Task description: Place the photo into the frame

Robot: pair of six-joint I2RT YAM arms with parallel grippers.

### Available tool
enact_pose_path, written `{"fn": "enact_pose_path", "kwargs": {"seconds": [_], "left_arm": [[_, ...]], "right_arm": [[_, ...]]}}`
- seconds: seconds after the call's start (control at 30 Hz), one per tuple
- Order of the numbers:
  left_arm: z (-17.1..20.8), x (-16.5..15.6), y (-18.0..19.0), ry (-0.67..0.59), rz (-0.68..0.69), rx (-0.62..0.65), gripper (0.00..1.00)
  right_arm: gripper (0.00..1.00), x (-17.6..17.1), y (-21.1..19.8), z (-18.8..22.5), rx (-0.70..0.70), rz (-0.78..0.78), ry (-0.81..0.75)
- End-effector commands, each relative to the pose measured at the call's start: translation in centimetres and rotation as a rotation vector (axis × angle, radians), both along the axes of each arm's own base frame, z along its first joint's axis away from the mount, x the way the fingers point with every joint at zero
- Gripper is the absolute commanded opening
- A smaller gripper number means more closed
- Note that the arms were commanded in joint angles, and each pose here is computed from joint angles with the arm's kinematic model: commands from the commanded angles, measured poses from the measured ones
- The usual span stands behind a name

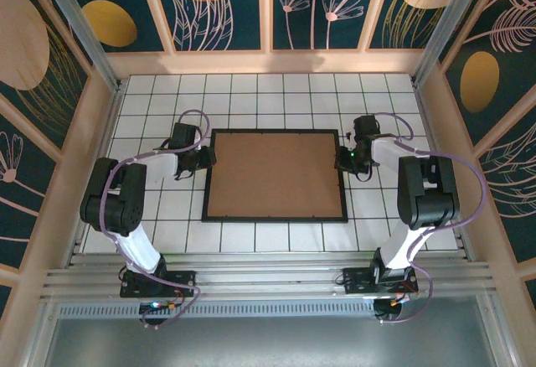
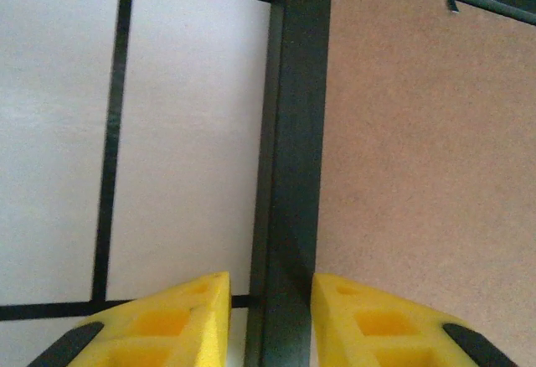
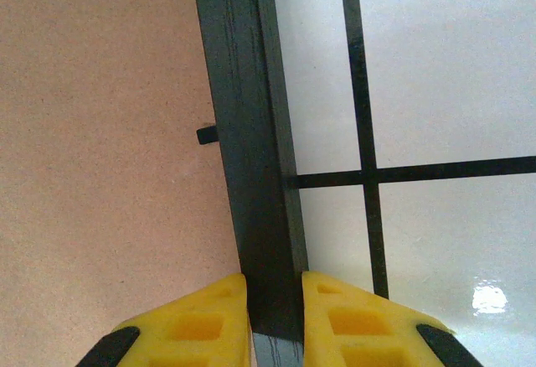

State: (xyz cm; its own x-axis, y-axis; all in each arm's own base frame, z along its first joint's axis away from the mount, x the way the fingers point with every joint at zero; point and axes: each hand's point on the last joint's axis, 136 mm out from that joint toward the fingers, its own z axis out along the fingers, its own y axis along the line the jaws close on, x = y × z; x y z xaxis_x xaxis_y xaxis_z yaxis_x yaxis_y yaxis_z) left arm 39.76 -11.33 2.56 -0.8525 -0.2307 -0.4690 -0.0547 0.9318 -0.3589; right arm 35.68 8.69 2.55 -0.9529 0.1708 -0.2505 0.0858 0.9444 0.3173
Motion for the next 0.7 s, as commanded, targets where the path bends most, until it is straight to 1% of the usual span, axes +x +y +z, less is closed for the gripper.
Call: {"fn": "enact_pose_path", "kwargs": {"seconds": [0.0,0.23,0.47,0.67], "left_arm": [[-0.5,0.3,-0.2,0.015,-0.019,-0.007,0.32],[-1.7,-0.2,-0.7,0.053,-0.052,-0.02,0.33],[-2.9,-0.8,-0.7,0.096,-0.072,0.004,0.32],[-4.2,-1.6,-0.9,0.143,-0.101,0.085,0.33]], "right_arm": [[0.19,-0.7,0.2,-1.3,-0.015,0.015,0.037],[0.19,-0.8,0.2,-1.5,-0.014,0.016,0.04],[0.19,-0.7,0.3,-1.4,-0.011,0.015,0.038],[0.19,-0.7,0.3,-1.5,-0.01,0.018,0.041]]}}
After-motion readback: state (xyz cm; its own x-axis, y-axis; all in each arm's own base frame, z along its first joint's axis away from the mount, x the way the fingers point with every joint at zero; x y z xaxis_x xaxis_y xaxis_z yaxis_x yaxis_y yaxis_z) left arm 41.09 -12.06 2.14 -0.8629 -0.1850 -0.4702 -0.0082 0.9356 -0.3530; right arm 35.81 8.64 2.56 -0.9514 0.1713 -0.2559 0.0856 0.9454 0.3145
